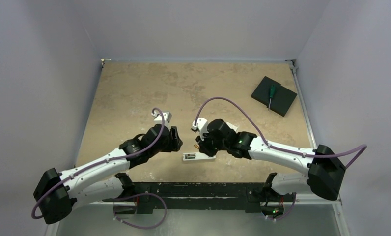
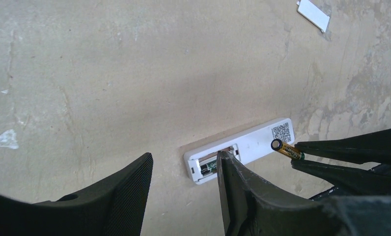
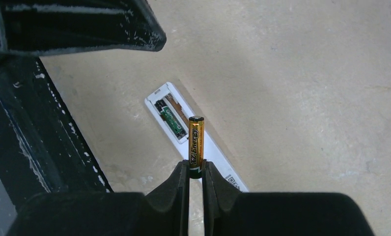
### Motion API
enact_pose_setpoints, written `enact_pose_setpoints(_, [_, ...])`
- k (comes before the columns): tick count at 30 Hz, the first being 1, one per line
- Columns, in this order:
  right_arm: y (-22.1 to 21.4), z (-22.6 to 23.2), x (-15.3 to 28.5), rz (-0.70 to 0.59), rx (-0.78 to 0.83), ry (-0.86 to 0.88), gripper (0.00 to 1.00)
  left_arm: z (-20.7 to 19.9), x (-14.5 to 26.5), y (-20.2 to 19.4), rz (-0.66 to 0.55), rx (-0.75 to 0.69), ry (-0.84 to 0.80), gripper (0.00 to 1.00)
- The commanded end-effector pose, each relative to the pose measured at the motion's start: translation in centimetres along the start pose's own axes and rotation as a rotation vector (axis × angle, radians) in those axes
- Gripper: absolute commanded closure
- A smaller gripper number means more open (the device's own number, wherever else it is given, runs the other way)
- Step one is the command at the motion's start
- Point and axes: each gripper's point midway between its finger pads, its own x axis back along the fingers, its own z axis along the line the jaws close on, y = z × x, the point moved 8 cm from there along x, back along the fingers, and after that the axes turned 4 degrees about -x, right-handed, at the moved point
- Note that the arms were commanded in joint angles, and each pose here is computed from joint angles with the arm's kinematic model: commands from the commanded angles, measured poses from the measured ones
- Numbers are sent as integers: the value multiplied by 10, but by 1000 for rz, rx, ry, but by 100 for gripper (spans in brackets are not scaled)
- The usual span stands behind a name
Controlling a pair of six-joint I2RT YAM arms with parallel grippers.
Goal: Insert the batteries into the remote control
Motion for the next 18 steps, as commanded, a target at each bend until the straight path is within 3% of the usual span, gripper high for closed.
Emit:
enact_pose_setpoints(1, [21,7,1,-49,160,92,100,10,8,4,-50,44,68,50])
enact_pose_setpoints(9, [24,6,-2,-29,313,134,100,17,21,9,-109,78,100,50])
enact_pose_setpoints(18, [17,6,-23,106,394,126,100,24,28,8,-122,81,135,50])
